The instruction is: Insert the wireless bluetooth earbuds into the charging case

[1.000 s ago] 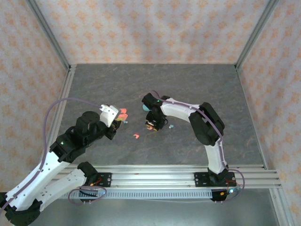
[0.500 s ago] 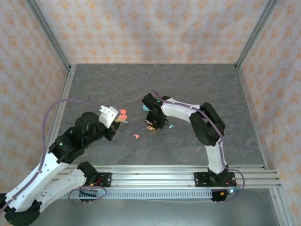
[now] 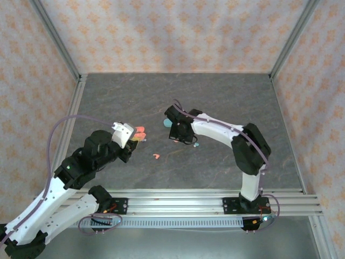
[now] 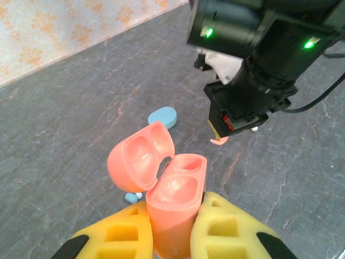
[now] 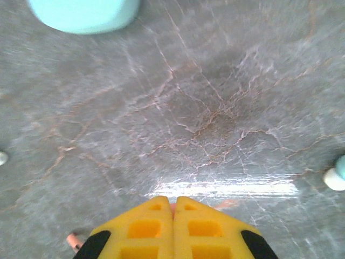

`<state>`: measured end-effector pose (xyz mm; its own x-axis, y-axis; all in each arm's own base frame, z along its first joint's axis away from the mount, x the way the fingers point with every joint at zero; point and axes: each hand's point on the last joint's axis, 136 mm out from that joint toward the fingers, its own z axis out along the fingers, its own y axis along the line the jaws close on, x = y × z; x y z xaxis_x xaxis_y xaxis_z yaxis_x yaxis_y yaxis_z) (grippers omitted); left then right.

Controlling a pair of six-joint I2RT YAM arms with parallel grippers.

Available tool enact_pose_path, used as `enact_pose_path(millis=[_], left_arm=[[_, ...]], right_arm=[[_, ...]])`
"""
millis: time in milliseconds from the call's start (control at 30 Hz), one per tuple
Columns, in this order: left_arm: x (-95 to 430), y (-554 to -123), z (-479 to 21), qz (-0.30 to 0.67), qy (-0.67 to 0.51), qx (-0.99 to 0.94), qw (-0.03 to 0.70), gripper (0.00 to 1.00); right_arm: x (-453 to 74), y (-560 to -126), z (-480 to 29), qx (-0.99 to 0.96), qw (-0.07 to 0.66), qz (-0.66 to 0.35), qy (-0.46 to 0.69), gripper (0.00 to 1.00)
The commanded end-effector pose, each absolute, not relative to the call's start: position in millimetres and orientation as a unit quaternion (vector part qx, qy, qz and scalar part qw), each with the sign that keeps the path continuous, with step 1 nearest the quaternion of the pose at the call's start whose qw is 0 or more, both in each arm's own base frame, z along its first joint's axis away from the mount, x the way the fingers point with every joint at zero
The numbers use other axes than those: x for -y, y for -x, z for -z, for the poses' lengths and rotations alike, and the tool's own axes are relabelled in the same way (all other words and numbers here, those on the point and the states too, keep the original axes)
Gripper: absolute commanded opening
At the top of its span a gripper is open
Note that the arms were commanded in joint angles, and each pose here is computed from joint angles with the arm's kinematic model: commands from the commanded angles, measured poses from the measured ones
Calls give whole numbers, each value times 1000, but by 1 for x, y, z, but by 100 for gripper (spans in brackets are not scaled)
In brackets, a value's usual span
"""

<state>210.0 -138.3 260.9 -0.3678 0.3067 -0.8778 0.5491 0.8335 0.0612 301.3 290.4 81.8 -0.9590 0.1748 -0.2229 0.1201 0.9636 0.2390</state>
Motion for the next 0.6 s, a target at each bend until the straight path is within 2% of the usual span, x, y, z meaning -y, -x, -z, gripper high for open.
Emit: enact_pose_path(millis=[0,100,267,567], left_arm=[[142,-211,-262,143,-248,-815,504,0],[144,-211,-258,148,-244,-816,502,0],[146,-213,-252,155,-236,-819,499,0],[146,-211,-252,149,-243,-831,478,0]], right_arm=[[-278,-309,-101,-979,183,-86,-4,5],[-276,-309,-95,-976,196,-64,75,4],[-285,-308,-63,-954,232,-90,170,5],[-285,-300,-38,-943,259,-128,164,5]])
